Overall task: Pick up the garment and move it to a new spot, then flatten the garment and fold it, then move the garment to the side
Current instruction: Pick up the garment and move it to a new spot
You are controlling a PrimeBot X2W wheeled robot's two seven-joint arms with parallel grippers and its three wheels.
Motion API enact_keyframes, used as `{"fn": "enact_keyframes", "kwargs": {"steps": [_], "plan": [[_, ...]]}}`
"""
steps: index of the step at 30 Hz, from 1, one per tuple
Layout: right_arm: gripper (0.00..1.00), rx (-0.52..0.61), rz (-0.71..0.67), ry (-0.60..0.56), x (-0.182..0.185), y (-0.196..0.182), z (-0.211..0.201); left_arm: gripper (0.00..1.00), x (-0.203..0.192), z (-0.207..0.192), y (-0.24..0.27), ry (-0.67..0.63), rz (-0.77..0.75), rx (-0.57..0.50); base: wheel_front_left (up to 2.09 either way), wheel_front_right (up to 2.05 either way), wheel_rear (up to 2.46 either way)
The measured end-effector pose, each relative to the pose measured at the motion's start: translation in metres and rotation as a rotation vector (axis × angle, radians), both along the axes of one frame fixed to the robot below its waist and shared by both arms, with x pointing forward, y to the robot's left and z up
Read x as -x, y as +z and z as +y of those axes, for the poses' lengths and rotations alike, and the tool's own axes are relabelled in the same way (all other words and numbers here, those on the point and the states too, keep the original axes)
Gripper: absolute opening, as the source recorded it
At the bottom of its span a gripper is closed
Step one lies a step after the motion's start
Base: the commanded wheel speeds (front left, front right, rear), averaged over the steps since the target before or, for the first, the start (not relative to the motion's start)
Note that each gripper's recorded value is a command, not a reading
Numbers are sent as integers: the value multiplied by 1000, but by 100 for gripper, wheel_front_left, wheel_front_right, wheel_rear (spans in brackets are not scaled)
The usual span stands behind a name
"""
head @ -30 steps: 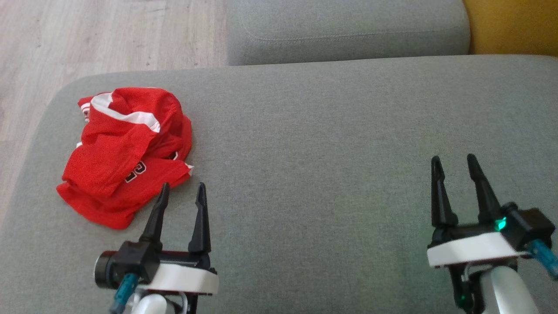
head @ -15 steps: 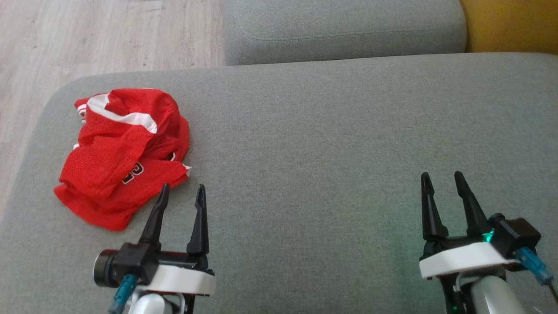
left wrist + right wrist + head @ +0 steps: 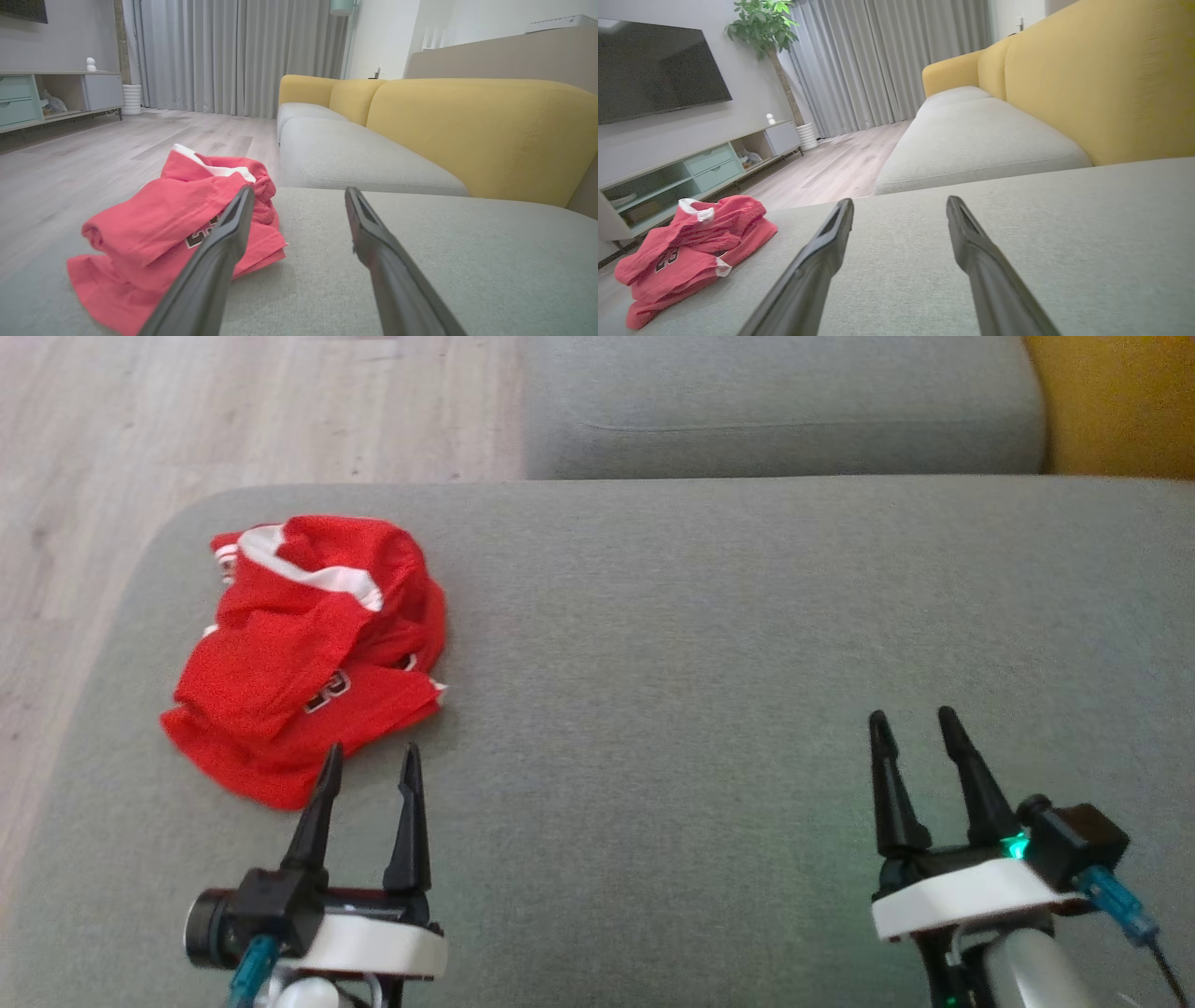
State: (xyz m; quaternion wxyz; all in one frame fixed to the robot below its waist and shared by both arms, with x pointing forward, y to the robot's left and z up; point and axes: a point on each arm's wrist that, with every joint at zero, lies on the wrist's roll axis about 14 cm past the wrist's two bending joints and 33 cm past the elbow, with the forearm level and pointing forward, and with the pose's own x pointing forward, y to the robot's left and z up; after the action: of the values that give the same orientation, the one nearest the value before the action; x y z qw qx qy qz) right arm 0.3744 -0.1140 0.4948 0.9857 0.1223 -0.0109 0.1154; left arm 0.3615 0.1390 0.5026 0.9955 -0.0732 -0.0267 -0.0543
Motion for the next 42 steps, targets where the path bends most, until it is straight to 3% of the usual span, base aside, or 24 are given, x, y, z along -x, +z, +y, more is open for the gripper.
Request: {"fn": "enact_keyframes", "kwargs": {"steps": [22, 34, 42], "plan": [[100, -25, 7, 405, 17, 3, 132, 100, 74, 91, -13, 316, 29, -7, 0, 0, 0], [100, -20, 3, 539, 33, 5, 172, 100, 105, 110, -20, 405, 44, -1, 0, 0, 0], [100, -28, 37, 539, 30, -7, 171, 100, 92, 107, -24, 366, 75, -54, 0, 0, 0]]}}
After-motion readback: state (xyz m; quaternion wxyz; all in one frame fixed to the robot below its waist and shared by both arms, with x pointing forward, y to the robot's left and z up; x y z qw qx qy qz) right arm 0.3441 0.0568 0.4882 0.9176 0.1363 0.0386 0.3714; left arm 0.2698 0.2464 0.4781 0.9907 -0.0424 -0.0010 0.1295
